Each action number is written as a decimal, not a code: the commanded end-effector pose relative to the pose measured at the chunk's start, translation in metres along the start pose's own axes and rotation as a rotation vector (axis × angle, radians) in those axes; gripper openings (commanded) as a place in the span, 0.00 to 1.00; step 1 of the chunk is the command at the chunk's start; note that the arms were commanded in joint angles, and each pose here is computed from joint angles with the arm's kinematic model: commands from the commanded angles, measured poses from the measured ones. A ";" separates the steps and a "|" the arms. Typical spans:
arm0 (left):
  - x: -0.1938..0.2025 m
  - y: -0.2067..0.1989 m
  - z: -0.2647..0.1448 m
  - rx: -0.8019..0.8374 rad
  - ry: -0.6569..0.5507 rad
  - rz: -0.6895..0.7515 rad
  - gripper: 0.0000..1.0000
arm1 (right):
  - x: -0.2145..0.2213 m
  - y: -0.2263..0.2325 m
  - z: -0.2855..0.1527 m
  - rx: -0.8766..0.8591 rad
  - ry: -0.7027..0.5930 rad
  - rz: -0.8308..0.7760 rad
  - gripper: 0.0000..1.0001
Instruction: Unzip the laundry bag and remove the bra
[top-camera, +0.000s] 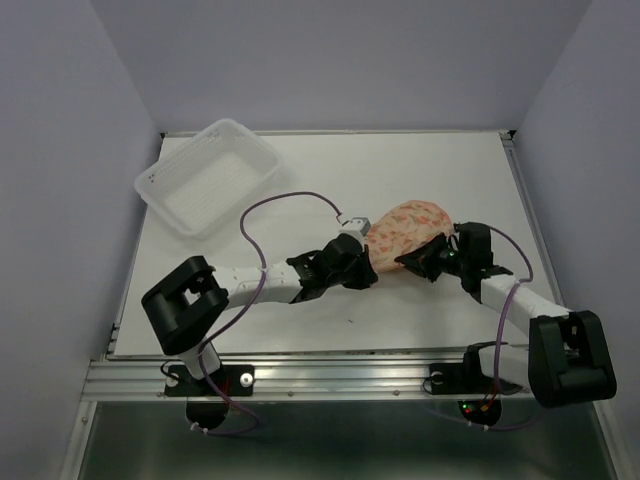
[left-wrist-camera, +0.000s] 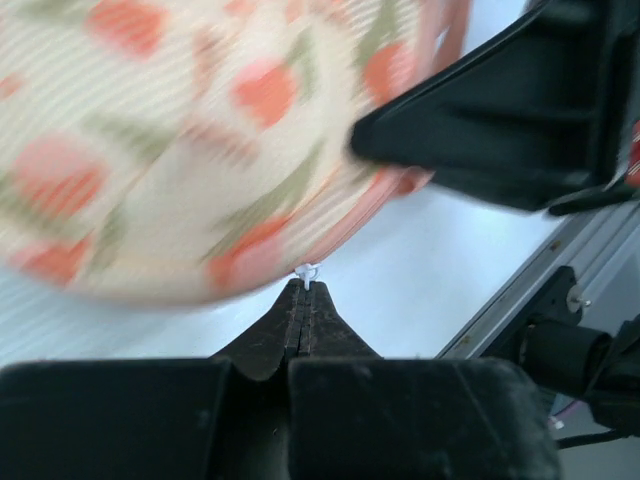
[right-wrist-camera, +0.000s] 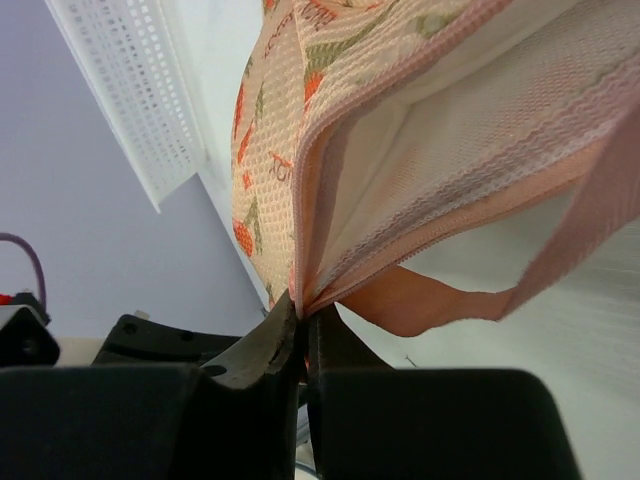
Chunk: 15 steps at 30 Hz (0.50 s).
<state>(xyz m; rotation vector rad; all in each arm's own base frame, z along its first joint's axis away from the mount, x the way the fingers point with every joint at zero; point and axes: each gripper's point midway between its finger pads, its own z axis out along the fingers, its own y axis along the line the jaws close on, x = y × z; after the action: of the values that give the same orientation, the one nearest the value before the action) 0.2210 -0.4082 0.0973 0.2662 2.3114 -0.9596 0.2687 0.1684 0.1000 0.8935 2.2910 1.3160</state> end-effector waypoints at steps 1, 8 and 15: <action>-0.012 0.035 -0.025 -0.083 -0.070 -0.004 0.00 | -0.020 0.015 -0.010 -0.045 -0.015 -0.060 0.01; -0.007 0.091 -0.058 -0.183 -0.104 -0.043 0.00 | -0.025 0.028 -0.013 -0.097 0.105 -0.130 0.01; -0.002 0.119 -0.083 -0.227 -0.150 -0.100 0.00 | -0.043 0.043 -0.003 -0.092 0.139 -0.200 0.01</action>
<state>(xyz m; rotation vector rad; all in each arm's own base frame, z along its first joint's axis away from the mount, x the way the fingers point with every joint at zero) 0.2322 -0.2968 0.0908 0.0424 2.2664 -0.8414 0.2893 0.1635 0.1204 0.6610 2.3867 1.4782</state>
